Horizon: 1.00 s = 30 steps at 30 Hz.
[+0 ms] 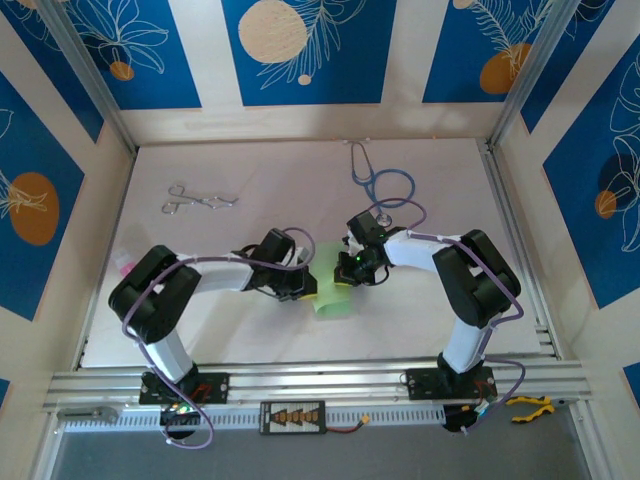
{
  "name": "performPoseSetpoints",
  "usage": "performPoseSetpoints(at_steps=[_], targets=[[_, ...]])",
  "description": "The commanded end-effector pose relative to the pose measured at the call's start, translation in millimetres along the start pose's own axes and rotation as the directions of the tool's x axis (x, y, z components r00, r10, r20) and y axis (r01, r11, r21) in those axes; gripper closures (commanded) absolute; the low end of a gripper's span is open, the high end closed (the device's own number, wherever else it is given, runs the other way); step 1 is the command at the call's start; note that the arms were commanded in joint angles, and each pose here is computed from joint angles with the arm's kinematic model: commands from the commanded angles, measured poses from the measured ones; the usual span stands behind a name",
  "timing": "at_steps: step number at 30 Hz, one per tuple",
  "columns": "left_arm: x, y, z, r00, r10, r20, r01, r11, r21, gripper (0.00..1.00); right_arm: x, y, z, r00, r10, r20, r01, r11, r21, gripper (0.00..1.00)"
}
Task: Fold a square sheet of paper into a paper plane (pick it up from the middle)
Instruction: First fold the square sheet of paper in half at the center of the table.
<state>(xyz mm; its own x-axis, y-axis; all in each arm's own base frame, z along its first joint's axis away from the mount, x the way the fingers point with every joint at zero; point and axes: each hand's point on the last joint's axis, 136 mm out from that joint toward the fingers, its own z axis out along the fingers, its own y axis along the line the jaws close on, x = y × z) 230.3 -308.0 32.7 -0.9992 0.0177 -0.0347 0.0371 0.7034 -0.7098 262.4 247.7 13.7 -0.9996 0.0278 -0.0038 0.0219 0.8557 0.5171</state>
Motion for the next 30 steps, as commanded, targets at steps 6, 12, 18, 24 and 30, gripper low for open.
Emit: performPoseSetpoints(at_steps=[6,12,18,24,30], targets=[[5,-3,10,0.999,-0.030,-0.011,0.030,0.999,0.025,0.89,26,-42,10,0.995,0.075,-0.060,-0.064,0.985,0.160,1.00],[30,34,14,0.998,-0.040,-0.057,0.036,0.996,-0.077,0.89,26,-43,10,0.996,0.073,-0.060,-0.062,0.984,0.166,1.00],[40,46,6,0.998,-0.025,-0.063,0.017,0.992,-0.129,0.90,26,-44,11,0.996,0.074,-0.058,-0.064,0.984,0.169,1.00],[14,-8,-7,1.000,0.021,0.008,-0.021,1.000,0.003,0.89,26,-44,10,0.995,0.077,-0.055,-0.067,0.983,0.172,1.00],[11,-25,3,1.000,-0.004,-0.009,0.005,0.996,0.091,0.88,26,-42,9,0.996,0.071,-0.060,-0.060,0.983,0.173,1.00]])
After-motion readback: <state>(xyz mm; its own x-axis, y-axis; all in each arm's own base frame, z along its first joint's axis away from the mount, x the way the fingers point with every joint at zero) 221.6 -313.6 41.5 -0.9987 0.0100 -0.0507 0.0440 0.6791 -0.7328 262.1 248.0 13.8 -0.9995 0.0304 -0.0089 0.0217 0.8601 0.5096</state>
